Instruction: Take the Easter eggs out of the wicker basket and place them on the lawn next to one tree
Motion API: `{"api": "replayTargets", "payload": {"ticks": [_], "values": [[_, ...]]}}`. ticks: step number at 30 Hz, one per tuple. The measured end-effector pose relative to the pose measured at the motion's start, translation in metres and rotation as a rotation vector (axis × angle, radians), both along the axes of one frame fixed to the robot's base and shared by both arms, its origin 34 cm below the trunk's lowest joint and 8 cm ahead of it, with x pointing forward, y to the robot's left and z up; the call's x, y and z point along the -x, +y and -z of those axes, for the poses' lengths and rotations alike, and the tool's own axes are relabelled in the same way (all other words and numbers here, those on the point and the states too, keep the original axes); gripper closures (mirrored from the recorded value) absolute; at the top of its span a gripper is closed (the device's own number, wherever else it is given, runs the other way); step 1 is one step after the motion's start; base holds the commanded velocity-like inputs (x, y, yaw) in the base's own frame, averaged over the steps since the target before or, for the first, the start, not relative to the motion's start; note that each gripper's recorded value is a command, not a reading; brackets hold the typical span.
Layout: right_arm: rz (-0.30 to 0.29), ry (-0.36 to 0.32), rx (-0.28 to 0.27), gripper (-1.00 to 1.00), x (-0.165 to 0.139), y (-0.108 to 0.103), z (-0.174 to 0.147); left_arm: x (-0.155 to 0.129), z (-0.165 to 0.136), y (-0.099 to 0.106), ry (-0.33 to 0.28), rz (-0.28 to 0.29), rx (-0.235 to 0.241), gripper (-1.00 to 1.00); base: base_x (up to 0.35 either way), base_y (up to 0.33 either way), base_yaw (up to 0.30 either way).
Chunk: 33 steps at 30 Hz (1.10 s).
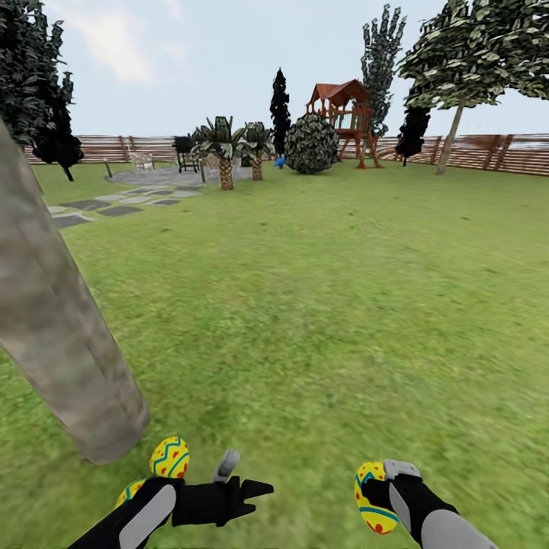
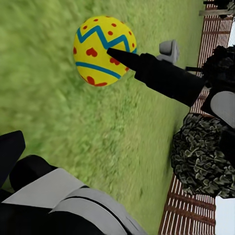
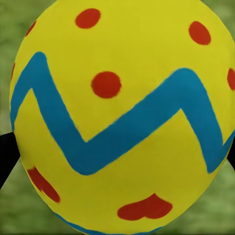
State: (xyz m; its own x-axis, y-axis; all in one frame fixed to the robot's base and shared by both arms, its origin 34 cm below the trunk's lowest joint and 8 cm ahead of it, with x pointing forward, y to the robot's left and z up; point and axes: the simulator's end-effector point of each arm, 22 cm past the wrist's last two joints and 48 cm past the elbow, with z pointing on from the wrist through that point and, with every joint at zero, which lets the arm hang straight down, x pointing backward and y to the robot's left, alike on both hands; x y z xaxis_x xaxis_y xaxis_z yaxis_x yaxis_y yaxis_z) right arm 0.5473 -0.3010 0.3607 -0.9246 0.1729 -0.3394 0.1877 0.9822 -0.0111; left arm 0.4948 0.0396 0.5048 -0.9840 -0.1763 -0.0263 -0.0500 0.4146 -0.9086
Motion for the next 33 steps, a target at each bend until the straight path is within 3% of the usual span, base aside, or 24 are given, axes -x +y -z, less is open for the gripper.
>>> {"api": "replayTargets", "payload": {"ticks": [33], "values": [[0.0, 0.053, -0.002, 1.0, 0.016, 0.001, 0.022, 0.009, 0.017, -0.008, 0.053, 0.004, 0.011, -1.0, 0.0, 0.0, 0.0]]}}
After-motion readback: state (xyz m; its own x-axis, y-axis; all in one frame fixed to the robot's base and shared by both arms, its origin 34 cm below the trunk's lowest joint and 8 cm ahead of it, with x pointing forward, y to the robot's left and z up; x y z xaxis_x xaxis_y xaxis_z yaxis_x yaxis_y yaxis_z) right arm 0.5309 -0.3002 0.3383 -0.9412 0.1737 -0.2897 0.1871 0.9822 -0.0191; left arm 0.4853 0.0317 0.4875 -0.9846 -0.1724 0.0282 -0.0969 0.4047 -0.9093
